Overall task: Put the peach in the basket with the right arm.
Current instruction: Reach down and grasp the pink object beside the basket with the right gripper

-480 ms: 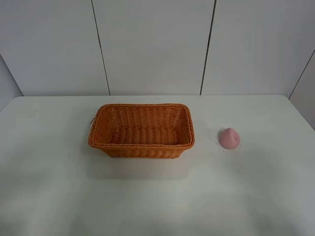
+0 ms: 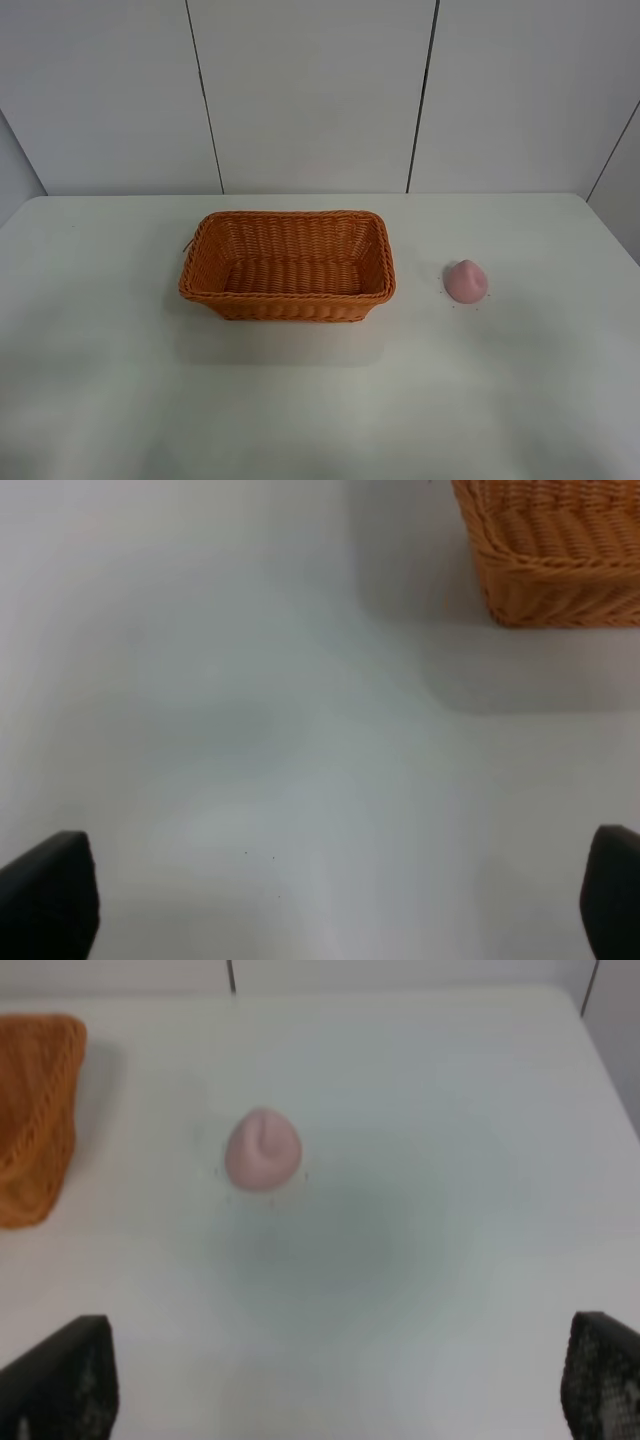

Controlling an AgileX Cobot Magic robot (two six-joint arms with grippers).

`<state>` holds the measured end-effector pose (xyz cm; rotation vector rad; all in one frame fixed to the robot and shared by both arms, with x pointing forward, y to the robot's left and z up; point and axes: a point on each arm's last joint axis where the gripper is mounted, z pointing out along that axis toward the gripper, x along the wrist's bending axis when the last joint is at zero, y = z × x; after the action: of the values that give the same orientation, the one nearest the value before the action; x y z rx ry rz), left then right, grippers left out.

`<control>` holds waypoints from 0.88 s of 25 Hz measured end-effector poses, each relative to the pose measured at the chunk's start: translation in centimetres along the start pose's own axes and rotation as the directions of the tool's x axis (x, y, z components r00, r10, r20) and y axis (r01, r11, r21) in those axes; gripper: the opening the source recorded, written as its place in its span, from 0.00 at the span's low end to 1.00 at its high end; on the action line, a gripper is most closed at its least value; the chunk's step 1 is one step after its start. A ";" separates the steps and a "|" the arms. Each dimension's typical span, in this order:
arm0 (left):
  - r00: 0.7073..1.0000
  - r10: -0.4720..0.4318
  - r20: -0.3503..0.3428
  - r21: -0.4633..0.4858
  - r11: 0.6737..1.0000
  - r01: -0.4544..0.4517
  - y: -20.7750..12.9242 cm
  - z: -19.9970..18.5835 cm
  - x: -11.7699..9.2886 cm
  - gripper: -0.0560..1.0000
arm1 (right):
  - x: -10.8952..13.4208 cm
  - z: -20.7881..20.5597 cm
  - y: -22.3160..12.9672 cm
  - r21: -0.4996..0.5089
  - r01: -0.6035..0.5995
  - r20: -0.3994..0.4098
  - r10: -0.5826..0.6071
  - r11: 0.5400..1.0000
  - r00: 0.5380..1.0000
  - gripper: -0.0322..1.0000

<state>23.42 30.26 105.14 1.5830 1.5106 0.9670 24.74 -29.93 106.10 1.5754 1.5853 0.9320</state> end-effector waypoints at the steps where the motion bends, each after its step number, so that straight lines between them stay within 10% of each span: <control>1: 1.000 0.000 0.000 0.000 1.000 0.000 0.0 0.0 0.0 0.99 | 0.0 0.4 0.8 0.037 0.000 0.001 0.000 0.999 1.000 0.69; 22: 1.000 0.000 0.000 0.000 1.000 0.000 0.0 0.0 0.0 0.99 | 0.5 28.0 14.6 0.689 0.023 -0.008 -0.023 0.724 1.000 0.69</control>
<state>23.42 30.26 105.14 1.5830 1.5106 0.9670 56.30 -29.07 105.06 2.0290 2.0915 0.3017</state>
